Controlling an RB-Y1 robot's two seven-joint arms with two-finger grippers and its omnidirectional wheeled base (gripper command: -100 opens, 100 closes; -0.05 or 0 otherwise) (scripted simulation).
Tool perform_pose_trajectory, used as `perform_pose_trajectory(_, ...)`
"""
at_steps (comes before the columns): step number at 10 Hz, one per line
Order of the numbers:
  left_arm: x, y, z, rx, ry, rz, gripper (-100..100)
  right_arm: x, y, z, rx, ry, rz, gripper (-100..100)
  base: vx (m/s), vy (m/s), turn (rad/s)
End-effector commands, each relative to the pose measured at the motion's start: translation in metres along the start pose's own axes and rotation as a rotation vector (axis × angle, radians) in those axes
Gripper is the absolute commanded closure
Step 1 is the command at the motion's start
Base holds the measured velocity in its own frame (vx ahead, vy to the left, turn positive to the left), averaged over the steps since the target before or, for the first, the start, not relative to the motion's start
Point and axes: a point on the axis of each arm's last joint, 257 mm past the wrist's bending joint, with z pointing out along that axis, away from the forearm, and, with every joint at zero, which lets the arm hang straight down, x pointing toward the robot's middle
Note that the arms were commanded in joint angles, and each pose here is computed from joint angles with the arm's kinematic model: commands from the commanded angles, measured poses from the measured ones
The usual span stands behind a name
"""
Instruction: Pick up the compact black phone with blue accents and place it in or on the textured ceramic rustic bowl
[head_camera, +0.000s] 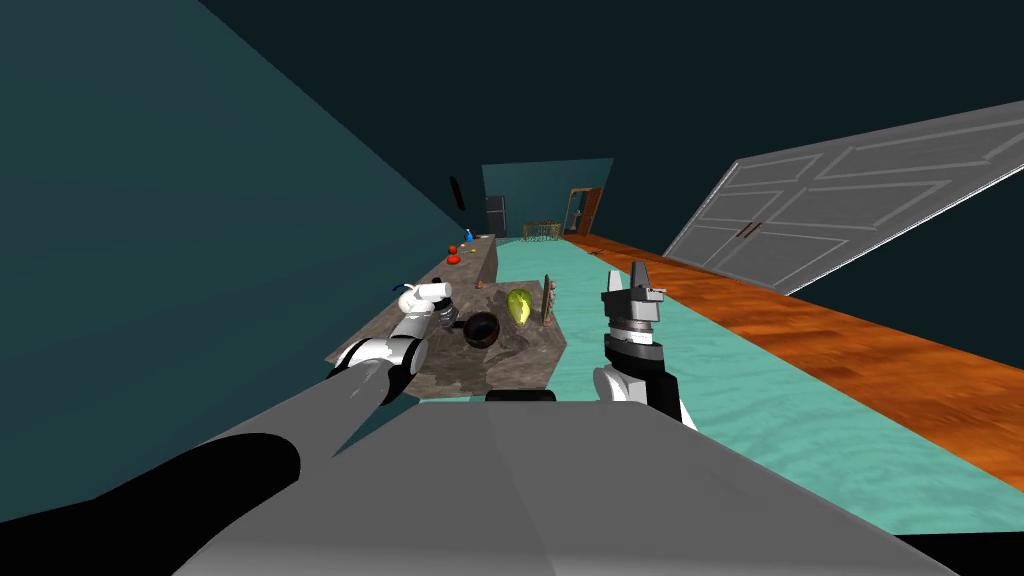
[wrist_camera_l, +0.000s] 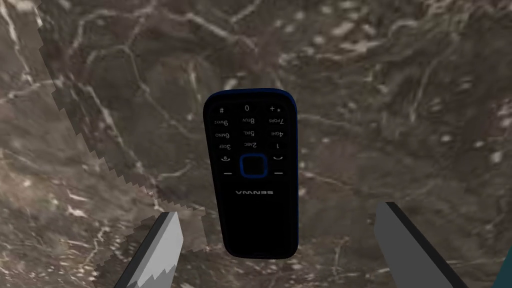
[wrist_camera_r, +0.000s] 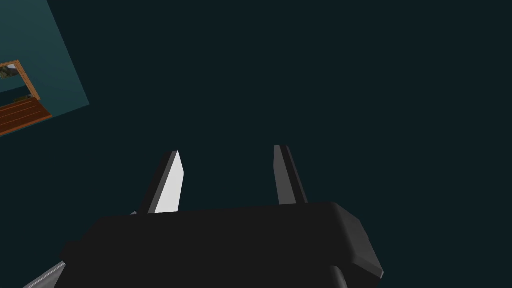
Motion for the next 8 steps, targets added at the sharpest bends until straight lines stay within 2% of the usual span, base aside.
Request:
perform_pose_trajectory(1, 0.000, 0.000, 0.000, 0.000, 0.000, 0.000, -100, 0.000, 0.000, 0.000, 0.000, 0.000, 0.000, 0, 0.005, -0.014, 0.035)
perform_pose_trajectory(2, 0.000, 0.001, 0.000, -0.005, 0.001, 0.000, 0, 0.000, 0.000, 0.000, 0.000, 0.000, 0.000, 0, 0.000, 0.000, 0.000)
perform_pose_trajectory(3, 0.002, 0.005, 0.012, -0.004, 0.001, -0.002, -100, 0.000, 0.000, 0.000, 0.000, 0.000, 0.000, 0, 0.000, 0.000, 0.000)
perform_pose_trajectory(5, 0.004, 0.008, 0.022, -0.004, 0.001, -0.003, -100, 0.000, 0.000, 0.000, 0.000, 0.000, 0.000, 0, -0.003, 0.004, -0.011)
perform_pose_trajectory(6, 0.003, 0.006, 0.018, -0.007, 0.002, -0.002, -100, 0.000, 0.000, 0.000, 0.000, 0.000, 0.000, 0, 0.000, 0.000, 0.000)
perform_pose_trajectory(7, 0.003, 0.006, 0.019, -0.005, 0.001, -0.003, 100, 0.000, 0.000, 0.000, 0.000, 0.000, 0.000, 0, 0.000, 0.000, 0.000)
perform_pose_trajectory(8, 0.003, 0.005, 0.018, -0.002, 0.001, -0.002, 100, 0.000, 0.000, 0.000, 0.000, 0.000, 0.000, 0, 0.000, 0.000, 0.000)
